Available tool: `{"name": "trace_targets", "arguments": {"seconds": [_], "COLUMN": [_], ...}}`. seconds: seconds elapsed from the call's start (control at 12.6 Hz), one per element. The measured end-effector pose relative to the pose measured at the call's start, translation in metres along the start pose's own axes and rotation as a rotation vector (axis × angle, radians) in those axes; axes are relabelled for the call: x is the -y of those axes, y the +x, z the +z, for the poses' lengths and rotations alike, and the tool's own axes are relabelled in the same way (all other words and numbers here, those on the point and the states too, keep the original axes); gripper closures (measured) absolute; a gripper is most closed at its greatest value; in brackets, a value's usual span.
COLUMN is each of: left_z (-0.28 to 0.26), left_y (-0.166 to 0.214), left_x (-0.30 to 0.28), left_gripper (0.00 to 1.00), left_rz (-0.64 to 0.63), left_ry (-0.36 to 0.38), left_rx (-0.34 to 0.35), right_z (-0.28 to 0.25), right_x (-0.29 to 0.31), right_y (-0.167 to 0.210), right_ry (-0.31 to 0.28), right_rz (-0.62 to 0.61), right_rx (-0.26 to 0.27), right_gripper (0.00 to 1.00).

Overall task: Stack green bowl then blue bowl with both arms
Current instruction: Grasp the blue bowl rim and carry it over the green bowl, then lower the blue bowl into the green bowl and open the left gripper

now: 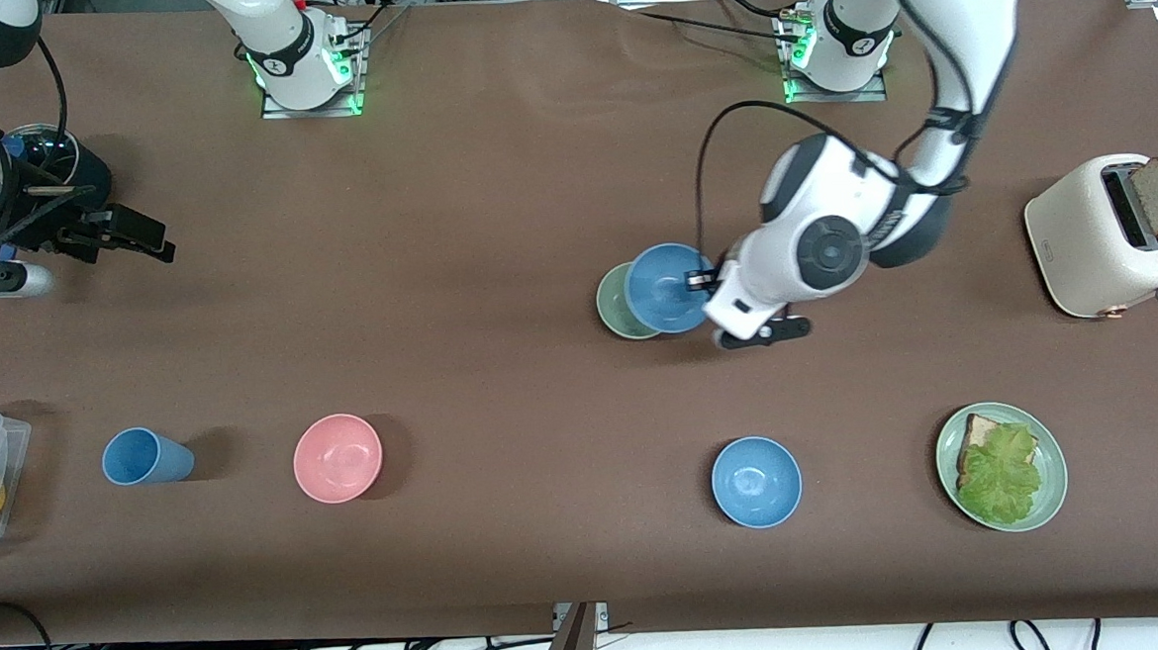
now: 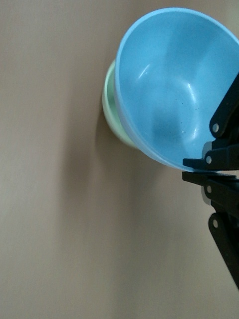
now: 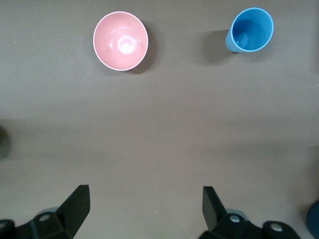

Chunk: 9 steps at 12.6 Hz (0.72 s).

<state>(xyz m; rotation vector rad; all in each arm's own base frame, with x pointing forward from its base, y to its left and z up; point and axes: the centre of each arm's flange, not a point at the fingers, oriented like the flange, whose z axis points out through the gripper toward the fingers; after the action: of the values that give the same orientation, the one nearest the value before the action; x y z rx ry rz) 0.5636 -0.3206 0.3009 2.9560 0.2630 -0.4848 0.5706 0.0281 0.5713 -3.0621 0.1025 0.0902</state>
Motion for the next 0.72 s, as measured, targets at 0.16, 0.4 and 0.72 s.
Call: {"name": "trace_targets", "arguments": {"seconds": [0.16, 0.4, 0.72], "left_z": [0.032, 0.046, 0.048], "left_y": [-0.006, -0.005, 0.002], "left_x": [-0.022, -0.025, -0.018], "left_gripper": [0.95, 0.95, 0.9], "left_rz": [-0.018, -0.03, -0.047], "left_ry": [-0.004, 0.0, 0.004], "left_rx": [0.004, 0.011, 0.011], "right_z": [0.0, 0.0, -0.001], "right_x": [-0.001, -0.001, -0.003], "right_y": [0.0, 0.001, 0.001], "right_ry": [0.0, 0.001, 0.001], "right_rz": [0.001, 0.002, 0.003], "right_rx": [-0.001, -0.004, -0.006], "right_gripper": [0.0, 0.0, 0.0]}}
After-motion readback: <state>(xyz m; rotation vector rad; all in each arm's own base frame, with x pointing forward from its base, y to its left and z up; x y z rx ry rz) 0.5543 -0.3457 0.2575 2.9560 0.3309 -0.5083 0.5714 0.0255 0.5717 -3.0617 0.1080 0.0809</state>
